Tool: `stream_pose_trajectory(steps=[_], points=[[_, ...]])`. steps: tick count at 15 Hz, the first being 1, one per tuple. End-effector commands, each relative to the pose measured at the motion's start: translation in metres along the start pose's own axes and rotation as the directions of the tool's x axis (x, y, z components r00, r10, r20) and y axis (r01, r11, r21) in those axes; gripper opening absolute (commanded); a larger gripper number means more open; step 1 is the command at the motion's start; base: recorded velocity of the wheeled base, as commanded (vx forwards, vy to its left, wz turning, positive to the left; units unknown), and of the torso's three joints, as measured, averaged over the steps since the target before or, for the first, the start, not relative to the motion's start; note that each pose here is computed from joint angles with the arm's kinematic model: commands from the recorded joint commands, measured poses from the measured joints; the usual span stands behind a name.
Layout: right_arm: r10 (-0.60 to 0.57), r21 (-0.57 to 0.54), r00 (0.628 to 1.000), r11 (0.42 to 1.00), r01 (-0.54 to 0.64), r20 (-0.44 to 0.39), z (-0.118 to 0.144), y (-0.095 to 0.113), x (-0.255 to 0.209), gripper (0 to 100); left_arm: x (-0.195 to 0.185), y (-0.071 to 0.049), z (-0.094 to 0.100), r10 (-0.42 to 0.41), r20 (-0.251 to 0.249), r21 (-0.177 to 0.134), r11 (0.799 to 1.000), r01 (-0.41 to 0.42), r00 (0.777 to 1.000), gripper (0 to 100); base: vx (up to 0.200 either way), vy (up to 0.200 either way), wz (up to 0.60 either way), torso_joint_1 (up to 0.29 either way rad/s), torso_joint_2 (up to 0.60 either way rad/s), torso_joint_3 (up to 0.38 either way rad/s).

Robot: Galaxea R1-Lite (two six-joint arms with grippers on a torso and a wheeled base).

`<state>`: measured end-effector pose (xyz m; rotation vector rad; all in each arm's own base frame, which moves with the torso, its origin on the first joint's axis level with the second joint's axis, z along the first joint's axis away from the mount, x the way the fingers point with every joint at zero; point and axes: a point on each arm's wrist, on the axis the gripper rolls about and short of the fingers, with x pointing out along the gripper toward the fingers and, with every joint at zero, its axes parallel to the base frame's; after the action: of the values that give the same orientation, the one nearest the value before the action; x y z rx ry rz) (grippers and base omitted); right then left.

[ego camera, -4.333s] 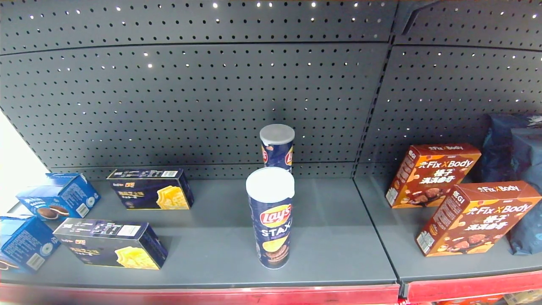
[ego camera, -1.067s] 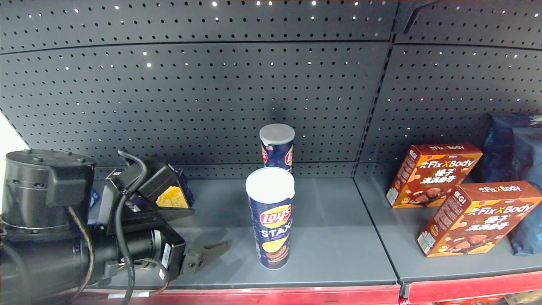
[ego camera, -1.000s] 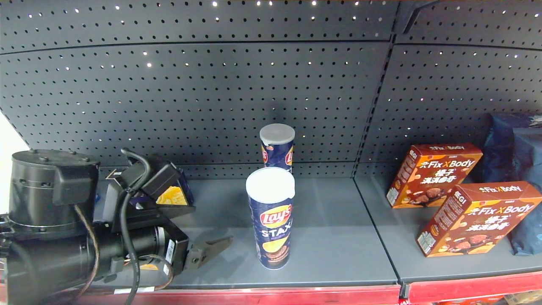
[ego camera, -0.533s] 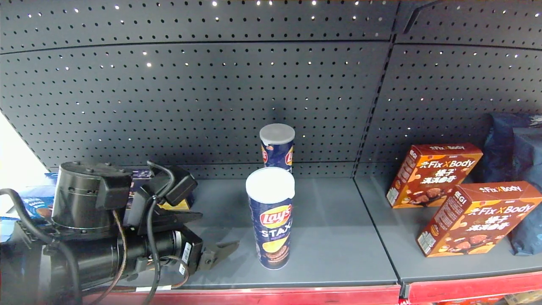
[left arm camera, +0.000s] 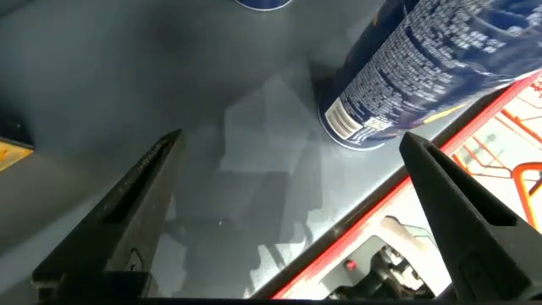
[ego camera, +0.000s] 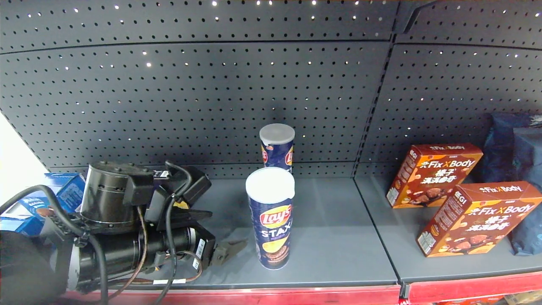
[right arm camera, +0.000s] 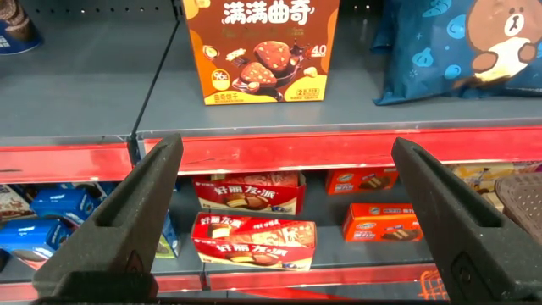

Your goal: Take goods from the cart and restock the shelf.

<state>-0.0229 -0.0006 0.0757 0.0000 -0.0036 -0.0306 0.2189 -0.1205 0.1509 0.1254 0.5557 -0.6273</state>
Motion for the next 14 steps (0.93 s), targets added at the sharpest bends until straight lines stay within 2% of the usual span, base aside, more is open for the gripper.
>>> stream_pose_trajectory(steps=[1, 14], points=[[0.000, 0.000, 1.000, 1.000, 0.000, -0.001, 0.000, 0.000, 0.000, 100, 0.007, 0.001, 0.003, 0.001, -0.005, -0.001, 1.000, -0.001, 1.000, 100, 0.000, 0.000, 0.00, 0.000, 0.00, 0.000], [0.000, 0.000, 1.000, 1.000, 0.000, -0.001, 0.000, 0.000, 0.000, 100, 0.029, 0.004, 0.023, -0.001, 0.022, 0.006, 1.000, 0.001, 1.000, 100, 0.000, 0.000, 0.00, 0.000, 0.00, 0.000]])
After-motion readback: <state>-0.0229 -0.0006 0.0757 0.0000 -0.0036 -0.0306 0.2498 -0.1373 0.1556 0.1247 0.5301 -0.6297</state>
